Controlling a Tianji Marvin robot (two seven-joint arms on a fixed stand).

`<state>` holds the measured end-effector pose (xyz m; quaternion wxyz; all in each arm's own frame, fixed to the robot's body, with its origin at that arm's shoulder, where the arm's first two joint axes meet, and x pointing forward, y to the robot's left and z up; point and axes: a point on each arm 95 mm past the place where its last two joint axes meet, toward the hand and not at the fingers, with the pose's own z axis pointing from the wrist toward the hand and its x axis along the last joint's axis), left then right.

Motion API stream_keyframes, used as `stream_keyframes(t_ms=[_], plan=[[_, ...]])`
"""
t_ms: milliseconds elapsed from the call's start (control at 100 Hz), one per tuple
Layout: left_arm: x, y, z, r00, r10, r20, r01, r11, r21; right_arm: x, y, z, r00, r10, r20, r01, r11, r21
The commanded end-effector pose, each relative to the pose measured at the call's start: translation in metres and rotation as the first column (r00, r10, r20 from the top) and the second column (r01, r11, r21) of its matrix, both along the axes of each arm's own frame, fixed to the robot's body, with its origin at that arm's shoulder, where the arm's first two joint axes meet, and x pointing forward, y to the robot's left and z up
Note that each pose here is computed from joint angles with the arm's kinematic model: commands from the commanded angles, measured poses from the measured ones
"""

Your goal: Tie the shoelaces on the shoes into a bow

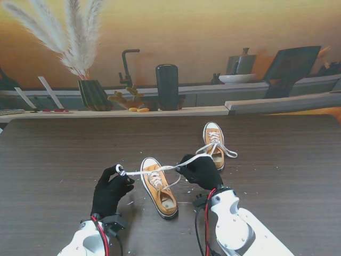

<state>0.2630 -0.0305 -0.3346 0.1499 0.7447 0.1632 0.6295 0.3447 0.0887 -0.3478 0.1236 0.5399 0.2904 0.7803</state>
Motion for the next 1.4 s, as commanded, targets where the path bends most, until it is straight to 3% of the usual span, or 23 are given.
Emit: stream_keyframes(t_ms=[0,230,310,390,500,950,1110,1390], plan=[[-0.003,-0.002,-0.001,1.000,-0.022,-0.001,0.022,1.000,0.007,0.000,-0.003,-0.003,1.000,0.004,0.000,-0.004,1.000,0.001],[-0.003,-0.004,-0.002,0.999,-0.036,0.006,0.036,0.999,0.000,0.000,0.002,-0.002,1.000,0.026,-0.001,-0.025,0.993,0.117],[-0.003,-0.004,-0.002,0.999,-0.041,0.007,0.041,0.999,0.001,0.002,0.005,-0.002,1.000,0.006,0.001,-0.006,0.988,0.155],[-0.003,-0.004,-0.004,0.999,-0.048,0.008,0.048,0.999,0.003,0.003,0.009,-0.001,0.998,-0.057,0.013,0.054,0.979,0.197],[-0.006,-0.002,-0.007,0.997,-0.071,0.008,0.071,0.997,0.005,0.003,0.011,0.001,0.993,-0.118,0.021,0.110,0.969,0.219],[-0.014,-0.003,-0.017,0.995,-0.102,0.009,0.101,0.994,0.041,0.002,0.010,0.002,0.981,-0.192,-0.024,0.192,0.948,0.254],[-0.016,-0.004,-0.017,0.995,-0.100,0.012,0.099,0.994,0.048,0.001,0.010,0.002,0.987,-0.156,-0.050,0.164,0.935,0.313],[-0.015,-0.005,-0.016,0.995,-0.103,0.018,0.102,0.994,0.050,-0.001,0.009,0.002,0.993,-0.087,-0.077,0.107,0.945,0.310]])
